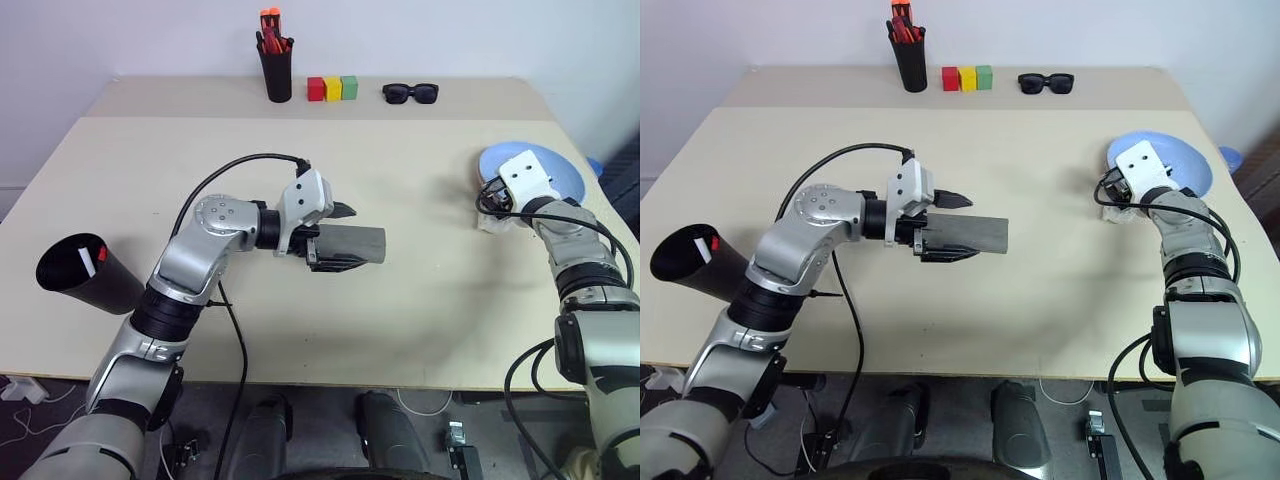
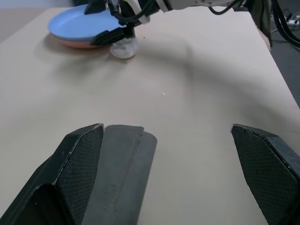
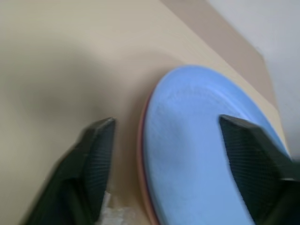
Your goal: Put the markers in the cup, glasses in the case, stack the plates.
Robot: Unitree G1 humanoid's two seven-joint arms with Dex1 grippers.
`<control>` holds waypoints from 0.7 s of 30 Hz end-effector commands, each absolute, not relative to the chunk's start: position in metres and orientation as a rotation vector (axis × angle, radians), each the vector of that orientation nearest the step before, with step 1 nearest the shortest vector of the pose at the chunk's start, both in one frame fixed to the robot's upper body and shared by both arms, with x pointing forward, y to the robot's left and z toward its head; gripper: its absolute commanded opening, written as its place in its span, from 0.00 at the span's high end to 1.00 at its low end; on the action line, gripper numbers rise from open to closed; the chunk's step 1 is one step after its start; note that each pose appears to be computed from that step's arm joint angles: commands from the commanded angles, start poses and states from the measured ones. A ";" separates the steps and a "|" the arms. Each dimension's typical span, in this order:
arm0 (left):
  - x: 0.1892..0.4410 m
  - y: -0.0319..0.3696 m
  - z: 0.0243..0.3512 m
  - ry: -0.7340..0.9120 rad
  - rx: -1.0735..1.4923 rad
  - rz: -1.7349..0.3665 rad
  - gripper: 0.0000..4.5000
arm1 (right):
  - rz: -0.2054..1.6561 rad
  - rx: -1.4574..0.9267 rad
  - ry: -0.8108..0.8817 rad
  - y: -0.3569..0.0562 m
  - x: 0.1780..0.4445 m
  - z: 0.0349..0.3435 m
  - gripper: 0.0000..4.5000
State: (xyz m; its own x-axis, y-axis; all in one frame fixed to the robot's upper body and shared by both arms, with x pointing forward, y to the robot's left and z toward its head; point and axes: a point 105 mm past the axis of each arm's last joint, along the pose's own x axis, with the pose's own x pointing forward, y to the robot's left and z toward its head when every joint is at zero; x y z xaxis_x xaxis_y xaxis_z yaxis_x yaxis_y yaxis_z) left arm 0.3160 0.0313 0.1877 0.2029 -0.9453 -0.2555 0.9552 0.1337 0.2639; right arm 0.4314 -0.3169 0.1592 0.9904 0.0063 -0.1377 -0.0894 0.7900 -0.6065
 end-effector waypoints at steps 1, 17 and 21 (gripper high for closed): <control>0.315 0.027 0.196 -0.016 0.410 -1.382 0.00 | 0.003 -0.596 -0.034 -0.322 0.431 0.205 0.25; 0.318 0.017 0.193 -0.014 0.360 -1.419 0.00 | 0.124 -0.337 0.164 -0.320 0.358 0.143 0.25; 0.318 0.014 0.195 -0.020 0.357 -1.418 0.00 | 0.124 -0.342 0.177 -0.317 0.361 0.136 0.25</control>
State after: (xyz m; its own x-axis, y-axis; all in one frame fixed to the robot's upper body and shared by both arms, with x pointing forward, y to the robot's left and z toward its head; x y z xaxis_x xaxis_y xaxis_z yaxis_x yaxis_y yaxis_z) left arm 0.3199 0.0193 0.1809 0.1704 -0.9603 -0.2209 0.9709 0.1252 0.2043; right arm 0.3576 -0.3186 0.1225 0.9660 0.0897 -0.2424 -0.1627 0.9398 -0.3006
